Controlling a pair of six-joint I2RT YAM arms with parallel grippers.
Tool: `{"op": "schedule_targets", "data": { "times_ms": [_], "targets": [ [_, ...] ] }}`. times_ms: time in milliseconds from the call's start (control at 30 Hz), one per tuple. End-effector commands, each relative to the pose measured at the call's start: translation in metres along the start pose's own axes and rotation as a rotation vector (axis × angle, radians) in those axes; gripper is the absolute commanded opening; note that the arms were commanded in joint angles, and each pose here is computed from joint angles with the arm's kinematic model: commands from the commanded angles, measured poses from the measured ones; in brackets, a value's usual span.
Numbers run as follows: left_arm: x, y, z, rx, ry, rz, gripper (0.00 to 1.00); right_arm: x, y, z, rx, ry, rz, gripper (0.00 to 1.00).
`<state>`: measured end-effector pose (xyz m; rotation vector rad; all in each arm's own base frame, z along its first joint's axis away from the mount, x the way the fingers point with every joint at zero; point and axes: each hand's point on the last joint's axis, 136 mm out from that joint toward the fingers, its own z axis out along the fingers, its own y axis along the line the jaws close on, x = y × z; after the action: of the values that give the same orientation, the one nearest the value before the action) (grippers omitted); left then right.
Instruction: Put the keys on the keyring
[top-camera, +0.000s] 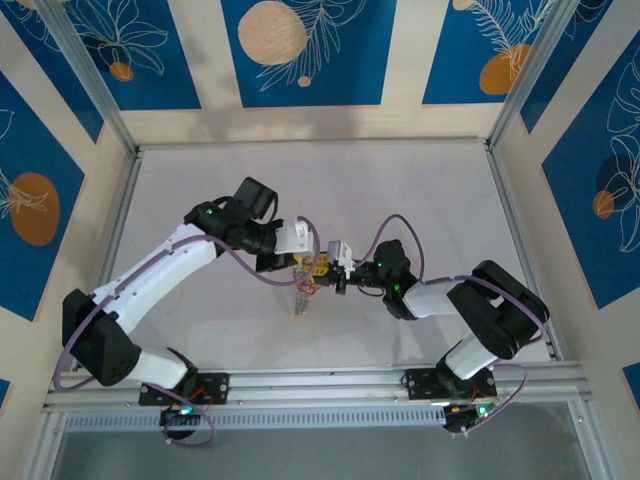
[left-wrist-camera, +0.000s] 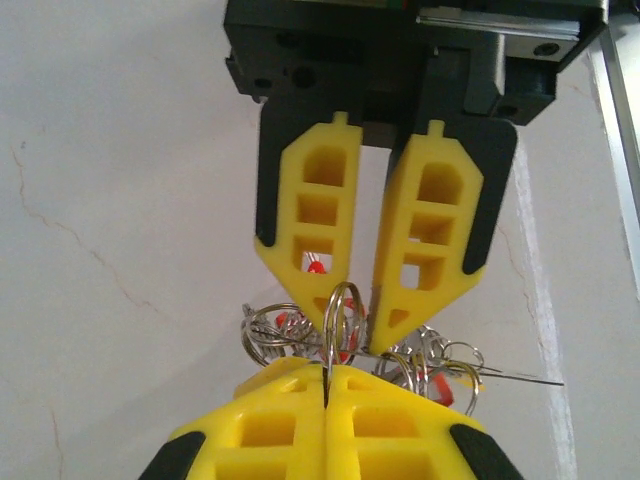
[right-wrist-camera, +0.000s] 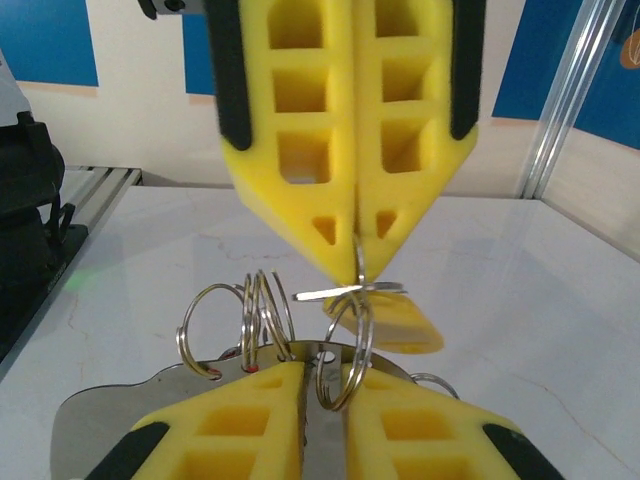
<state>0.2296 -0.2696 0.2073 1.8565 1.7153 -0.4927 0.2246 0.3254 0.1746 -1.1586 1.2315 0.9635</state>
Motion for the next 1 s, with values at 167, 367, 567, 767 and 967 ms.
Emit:
{"op": "schedule_targets", "data": {
  "times_ms": [167,367,567,767,967],
  "targets": [
    [-0.009,-0.007,-0.001,0.021,0.009,0.059,0.0,-0.019,-0.005,0.006,0.014,-0.027,-0.04,0.18],
    [-0.007,-0.009,0.0,0.022,0.02,0.076,0.0,-0.02,-0.003,0.006,0.002,-0.03,-0.032,0.17],
    [-0.002,-0.008,0.003,0.023,0.044,0.08,0.0,-0.022,-0.001,0.007,-0.014,-0.036,-0.038,0.17],
    [0.001,-0.007,0.007,0.024,0.056,0.081,0.0,-0.023,0.0,0.005,-0.013,-0.042,-0.048,0.23],
    [0.002,-0.006,0.008,0.025,0.058,0.085,0.0,-0.023,0.0,0.002,-0.016,-0.034,-0.056,0.21]
  ]
}}
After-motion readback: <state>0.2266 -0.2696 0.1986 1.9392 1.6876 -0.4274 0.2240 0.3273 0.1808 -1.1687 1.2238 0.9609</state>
